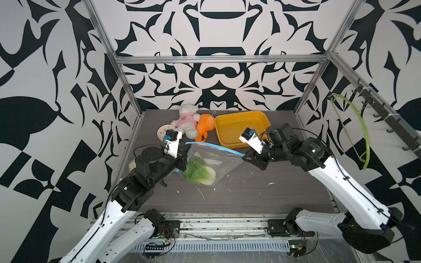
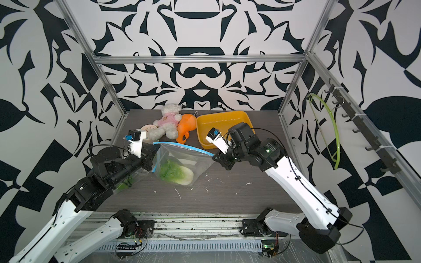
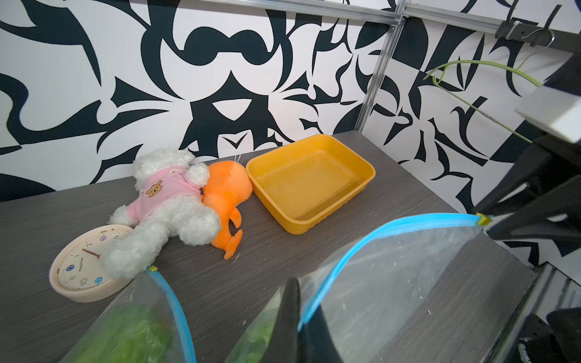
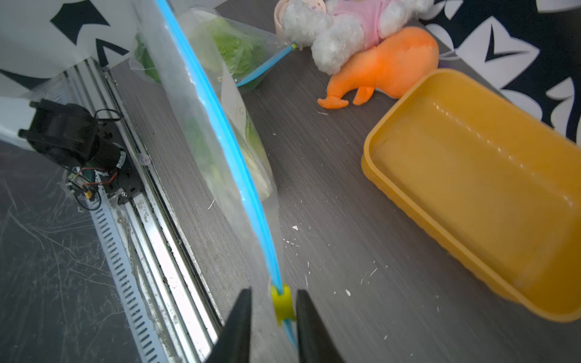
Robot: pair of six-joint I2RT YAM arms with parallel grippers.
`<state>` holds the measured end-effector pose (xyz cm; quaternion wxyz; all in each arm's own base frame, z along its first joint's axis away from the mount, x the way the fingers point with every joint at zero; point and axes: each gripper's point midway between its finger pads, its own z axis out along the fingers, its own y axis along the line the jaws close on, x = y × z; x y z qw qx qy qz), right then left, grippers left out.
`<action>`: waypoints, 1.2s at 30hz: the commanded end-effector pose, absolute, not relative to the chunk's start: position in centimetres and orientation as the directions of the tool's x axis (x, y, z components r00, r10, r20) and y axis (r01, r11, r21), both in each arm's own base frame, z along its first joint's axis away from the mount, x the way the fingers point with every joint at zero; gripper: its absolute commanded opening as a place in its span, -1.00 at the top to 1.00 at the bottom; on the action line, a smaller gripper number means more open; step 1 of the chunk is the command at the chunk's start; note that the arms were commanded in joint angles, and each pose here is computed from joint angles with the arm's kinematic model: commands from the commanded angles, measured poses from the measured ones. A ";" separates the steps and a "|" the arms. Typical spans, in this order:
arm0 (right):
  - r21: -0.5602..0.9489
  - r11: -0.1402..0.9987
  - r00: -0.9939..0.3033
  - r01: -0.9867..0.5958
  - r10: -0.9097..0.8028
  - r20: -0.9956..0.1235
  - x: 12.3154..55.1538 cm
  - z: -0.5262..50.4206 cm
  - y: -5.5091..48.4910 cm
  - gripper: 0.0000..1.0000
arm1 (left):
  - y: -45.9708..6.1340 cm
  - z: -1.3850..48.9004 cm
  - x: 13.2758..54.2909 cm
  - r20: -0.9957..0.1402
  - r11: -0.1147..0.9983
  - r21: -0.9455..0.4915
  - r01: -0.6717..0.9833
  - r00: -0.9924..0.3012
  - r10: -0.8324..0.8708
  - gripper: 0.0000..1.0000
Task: Put the chinese cabbages into a zipper bag and zip it
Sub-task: Zip the zipper on the zipper food storage bag, then place the zipper food storage bag at the center of the board.
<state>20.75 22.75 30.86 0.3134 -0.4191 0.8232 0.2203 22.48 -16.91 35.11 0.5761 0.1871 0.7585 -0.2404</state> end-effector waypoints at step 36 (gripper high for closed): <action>0.386 0.407 -0.531 -0.828 -0.348 -0.773 19.6 36.1 31.4 1.00 | -16.4 39.4 24.9 -0.978 0.863 -0.151 0.482 -0.198 -0.061 1.00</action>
